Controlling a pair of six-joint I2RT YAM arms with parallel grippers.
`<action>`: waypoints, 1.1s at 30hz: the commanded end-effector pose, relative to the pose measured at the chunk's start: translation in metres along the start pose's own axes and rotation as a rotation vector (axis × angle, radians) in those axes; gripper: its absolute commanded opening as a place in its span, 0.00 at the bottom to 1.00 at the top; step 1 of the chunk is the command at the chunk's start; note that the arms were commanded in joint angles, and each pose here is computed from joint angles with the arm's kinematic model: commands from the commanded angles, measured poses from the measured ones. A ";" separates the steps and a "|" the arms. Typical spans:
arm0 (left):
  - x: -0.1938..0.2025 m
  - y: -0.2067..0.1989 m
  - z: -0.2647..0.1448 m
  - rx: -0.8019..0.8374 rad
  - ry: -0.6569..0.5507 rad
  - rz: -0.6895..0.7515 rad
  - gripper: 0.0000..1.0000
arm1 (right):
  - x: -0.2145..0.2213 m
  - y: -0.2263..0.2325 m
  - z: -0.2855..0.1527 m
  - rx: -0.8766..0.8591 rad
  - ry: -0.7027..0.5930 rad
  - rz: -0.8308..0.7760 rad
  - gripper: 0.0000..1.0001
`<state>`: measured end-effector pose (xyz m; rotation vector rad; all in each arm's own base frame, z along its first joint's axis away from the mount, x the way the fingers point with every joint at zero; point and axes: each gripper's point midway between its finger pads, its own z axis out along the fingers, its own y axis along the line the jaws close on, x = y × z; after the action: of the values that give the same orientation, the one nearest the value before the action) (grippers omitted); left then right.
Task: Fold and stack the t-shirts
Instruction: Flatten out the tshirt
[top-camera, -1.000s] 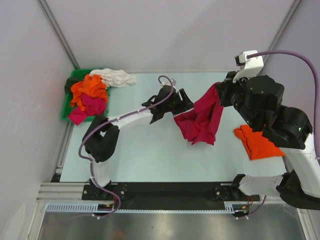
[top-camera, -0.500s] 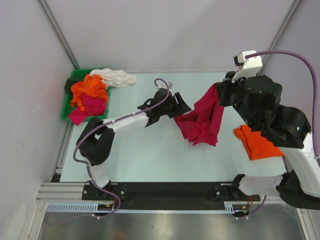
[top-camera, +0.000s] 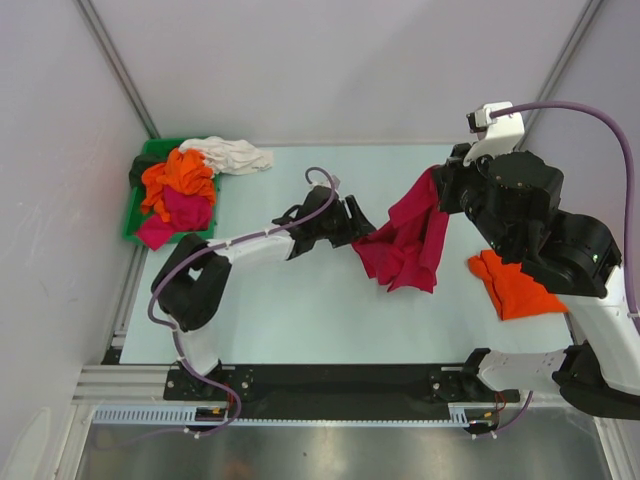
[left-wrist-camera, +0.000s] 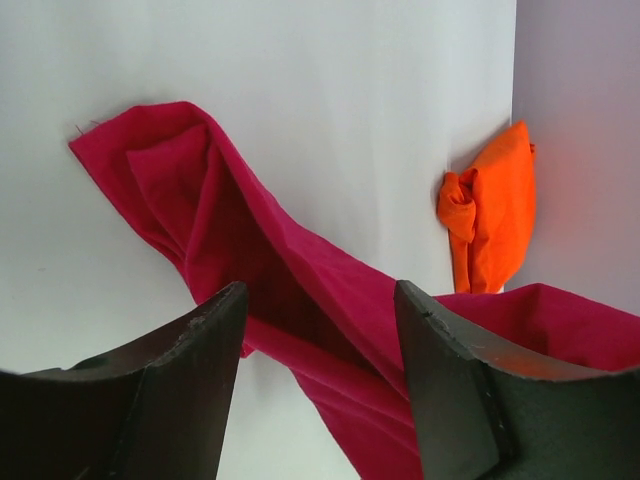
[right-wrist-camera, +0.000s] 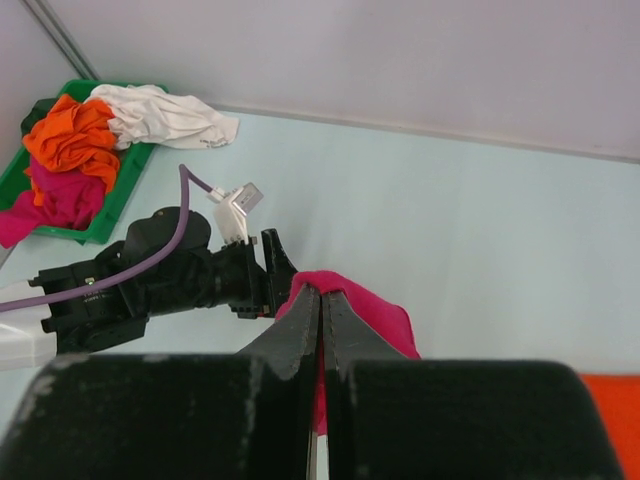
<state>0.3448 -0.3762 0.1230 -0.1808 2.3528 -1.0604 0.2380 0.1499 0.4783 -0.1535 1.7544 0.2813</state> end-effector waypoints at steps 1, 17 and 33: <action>-0.011 -0.028 0.006 0.093 -0.001 -0.022 0.66 | -0.015 -0.006 -0.006 0.014 -0.057 0.040 0.00; -0.009 -0.035 0.002 0.104 -0.004 0.005 0.00 | -0.014 -0.013 -0.006 0.048 -0.061 0.023 0.00; -0.143 -0.046 -0.161 -0.105 -0.460 0.171 0.00 | -0.004 -0.034 0.003 0.148 -0.074 0.008 0.00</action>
<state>0.3603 -0.3132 0.2182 -0.1948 2.1643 -0.9024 0.2447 0.1308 0.4637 -0.1074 1.7574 0.1849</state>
